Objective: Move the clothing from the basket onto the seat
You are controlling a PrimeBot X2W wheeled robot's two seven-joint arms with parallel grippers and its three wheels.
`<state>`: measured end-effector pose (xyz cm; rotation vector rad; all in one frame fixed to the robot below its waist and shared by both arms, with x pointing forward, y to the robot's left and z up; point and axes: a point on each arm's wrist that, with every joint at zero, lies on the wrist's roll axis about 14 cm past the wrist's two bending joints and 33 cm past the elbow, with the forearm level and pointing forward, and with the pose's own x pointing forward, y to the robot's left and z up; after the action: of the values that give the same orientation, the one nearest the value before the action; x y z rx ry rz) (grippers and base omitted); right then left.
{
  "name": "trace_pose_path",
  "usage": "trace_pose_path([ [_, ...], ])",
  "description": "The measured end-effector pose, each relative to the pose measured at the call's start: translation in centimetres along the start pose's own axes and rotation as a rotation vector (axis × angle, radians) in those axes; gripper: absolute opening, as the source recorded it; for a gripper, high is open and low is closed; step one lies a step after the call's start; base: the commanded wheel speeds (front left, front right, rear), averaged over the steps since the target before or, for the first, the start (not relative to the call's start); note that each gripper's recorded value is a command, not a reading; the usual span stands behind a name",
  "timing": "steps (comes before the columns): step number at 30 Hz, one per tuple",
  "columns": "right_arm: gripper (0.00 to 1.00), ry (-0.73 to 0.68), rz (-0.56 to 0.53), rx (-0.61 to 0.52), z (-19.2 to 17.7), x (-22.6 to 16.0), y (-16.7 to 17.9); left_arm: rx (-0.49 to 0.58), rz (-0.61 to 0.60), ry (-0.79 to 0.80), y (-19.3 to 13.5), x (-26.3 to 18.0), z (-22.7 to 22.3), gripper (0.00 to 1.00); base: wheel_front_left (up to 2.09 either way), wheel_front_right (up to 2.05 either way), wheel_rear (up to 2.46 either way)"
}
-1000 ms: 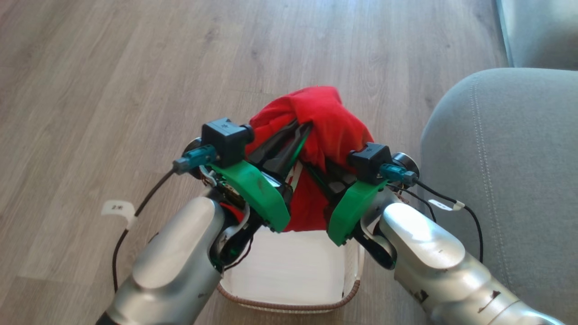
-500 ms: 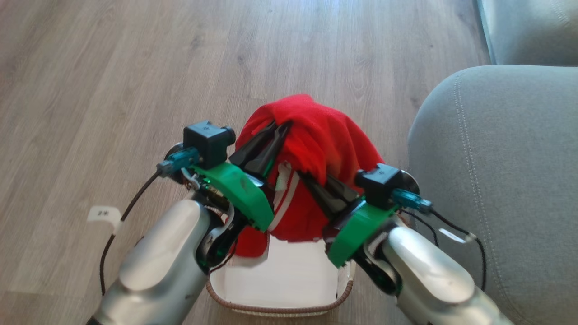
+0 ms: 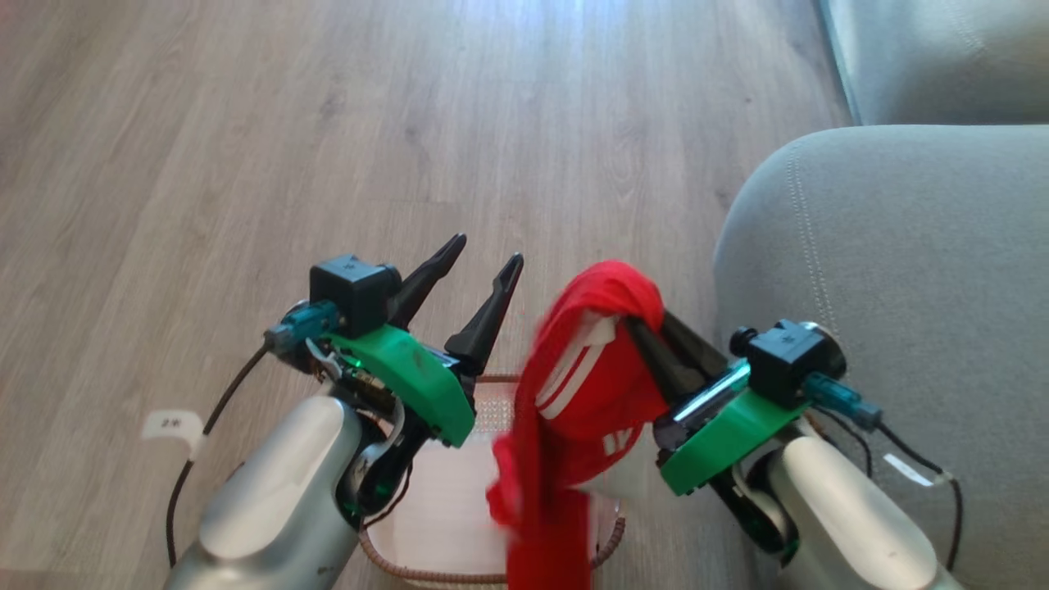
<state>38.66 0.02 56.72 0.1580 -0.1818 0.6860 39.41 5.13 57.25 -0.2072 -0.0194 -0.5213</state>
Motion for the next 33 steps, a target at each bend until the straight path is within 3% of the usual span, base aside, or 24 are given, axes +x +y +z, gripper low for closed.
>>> trace_pose_path([
  [21, 0.00, -0.180, -0.352, -0.218, 8.8, -7.9, -11.4, -0.018, -0.210, 0.022, -6.2, 3.8, -1.1, 1.00, 0.00, 0.00, 0.00],
  [33, 0.00, -0.212, -0.506, -0.324, 11.9, -13.5, -14.3, -0.036, -0.372, 0.049, -11.1, 5.8, -2.5, 1.00, 0.00, 0.00, 0.00],
])
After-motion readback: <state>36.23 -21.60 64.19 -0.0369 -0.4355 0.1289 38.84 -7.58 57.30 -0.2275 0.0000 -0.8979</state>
